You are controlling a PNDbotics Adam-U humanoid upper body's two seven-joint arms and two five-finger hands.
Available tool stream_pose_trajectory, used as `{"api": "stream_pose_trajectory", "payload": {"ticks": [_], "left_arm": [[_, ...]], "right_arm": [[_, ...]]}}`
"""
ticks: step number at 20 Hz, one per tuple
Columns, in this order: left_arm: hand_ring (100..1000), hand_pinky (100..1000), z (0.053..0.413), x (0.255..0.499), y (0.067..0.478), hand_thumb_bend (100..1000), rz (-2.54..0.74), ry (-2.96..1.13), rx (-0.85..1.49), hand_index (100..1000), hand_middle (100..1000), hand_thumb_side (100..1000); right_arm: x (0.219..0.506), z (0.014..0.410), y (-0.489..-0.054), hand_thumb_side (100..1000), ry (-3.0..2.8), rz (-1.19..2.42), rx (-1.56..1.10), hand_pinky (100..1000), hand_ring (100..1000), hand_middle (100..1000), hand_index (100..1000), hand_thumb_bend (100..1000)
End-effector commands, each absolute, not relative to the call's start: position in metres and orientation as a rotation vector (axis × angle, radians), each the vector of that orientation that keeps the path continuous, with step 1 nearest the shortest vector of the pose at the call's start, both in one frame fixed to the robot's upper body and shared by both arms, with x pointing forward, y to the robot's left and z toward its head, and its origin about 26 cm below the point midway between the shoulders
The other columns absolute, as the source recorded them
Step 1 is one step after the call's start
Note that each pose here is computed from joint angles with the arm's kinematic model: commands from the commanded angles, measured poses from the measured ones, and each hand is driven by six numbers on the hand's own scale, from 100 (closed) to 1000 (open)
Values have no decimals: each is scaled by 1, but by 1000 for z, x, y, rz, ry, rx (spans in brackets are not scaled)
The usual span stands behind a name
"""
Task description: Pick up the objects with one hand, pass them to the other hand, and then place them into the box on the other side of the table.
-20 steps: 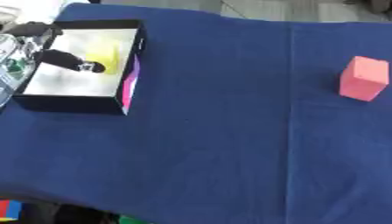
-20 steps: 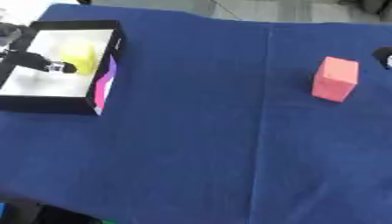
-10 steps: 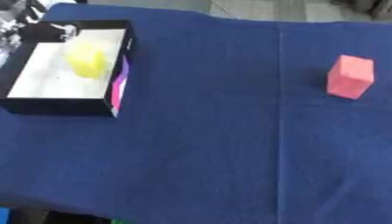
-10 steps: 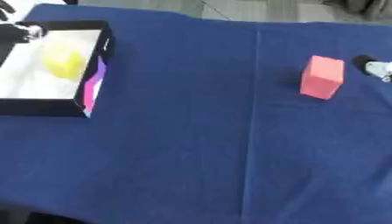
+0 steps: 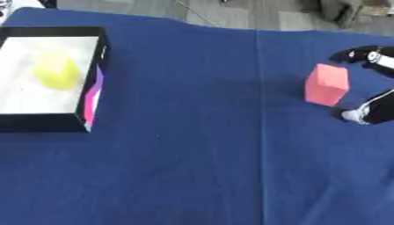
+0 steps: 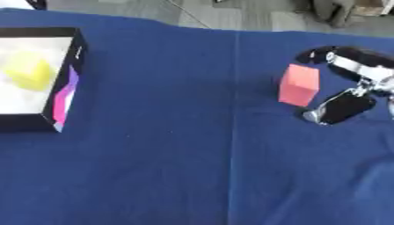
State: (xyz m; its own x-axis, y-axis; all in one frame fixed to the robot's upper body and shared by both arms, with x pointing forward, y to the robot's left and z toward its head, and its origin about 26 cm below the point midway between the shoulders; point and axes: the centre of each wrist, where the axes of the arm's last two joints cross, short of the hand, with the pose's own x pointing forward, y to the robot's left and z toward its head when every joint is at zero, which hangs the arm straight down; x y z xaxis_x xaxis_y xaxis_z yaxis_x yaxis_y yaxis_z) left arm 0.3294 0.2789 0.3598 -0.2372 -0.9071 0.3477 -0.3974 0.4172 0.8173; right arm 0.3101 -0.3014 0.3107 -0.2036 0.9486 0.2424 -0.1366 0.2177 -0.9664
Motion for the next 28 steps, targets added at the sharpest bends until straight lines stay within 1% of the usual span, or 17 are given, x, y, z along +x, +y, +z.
{"api": "stream_pose_trajectory", "payload": {"ticks": [1,3,4,5,7,9,18,22,28], "left_arm": [[793,839,365,308,276,100,-753,-1964,1109,843,723,743],[793,839,359,299,273,100,-758,-2010,1083,842,722,744],[792,838,357,296,272,100,-752,-2023,1071,840,719,747],[792,838,354,295,271,100,-747,-2027,1057,840,718,747],[790,836,348,294,270,100,-735,-2045,1024,840,717,748],[789,835,344,295,269,100,-722,-2076,987,840,717,747],[785,832,323,300,265,100,-640,-2200,807,831,707,751],[785,832,320,300,263,100,-589,-2240,749,829,704,748],[784,832,314,301,258,100,-520,-2281,696,826,701,749]], "right_arm": [[306,330,-310,100,-1356,1244,-876,958,965,895,943,422],[304,337,-312,100,-1352,1247,-891,957,964,895,943,422],[303,340,-313,100,-1348,1250,-899,954,959,894,943,457],[302,347,-314,100,-1350,1240,-919,954,959,896,943,459],[299,359,-318,100,-1360,1197,-975,950,955,892,942,435],[299,363,-322,100,-1356,1152,-1031,950,955,894,943,428],[305,356,-335,100,-1262,1107,-1167,950,958,905,947,440],[308,353,-337,100,-1221,1112,-1194,949,956,907,948,452],[312,350,-343,100,-1175,1080,-1263,946,953,905,946,444]]}}
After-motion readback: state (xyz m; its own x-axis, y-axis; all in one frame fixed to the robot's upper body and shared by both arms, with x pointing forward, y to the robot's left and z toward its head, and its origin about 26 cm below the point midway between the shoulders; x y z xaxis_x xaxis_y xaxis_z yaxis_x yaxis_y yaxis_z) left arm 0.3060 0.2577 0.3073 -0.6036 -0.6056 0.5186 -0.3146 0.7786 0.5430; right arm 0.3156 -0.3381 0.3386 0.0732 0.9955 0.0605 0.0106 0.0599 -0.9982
